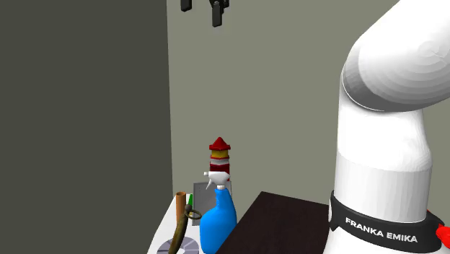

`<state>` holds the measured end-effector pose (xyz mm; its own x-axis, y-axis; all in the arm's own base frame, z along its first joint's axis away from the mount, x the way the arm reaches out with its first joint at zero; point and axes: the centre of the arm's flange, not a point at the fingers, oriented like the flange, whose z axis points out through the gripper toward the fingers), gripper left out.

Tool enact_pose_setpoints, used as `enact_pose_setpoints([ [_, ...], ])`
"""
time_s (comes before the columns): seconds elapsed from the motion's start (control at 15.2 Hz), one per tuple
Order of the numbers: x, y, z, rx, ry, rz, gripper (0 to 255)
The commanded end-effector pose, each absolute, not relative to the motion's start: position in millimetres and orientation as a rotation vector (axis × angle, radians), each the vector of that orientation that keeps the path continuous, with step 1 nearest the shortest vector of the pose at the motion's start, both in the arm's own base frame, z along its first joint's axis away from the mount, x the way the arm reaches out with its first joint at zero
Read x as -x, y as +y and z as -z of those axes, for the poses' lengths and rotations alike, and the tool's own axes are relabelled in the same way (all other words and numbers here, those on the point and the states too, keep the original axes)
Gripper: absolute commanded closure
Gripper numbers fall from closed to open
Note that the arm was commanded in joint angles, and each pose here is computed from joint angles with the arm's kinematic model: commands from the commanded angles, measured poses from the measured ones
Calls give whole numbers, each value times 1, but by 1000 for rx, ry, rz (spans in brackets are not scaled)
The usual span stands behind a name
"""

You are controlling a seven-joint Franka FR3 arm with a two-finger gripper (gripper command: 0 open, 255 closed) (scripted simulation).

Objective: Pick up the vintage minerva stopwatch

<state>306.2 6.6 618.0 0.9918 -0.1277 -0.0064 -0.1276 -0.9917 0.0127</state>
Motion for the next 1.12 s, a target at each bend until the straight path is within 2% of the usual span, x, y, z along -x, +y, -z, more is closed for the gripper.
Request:
enact_pose_setpoints([
  [0.0, -306, 7, -618, -3123, -200, 11, 0],
  [1.06, -362, -40, -415, -3158, 27, 133, 0],
])
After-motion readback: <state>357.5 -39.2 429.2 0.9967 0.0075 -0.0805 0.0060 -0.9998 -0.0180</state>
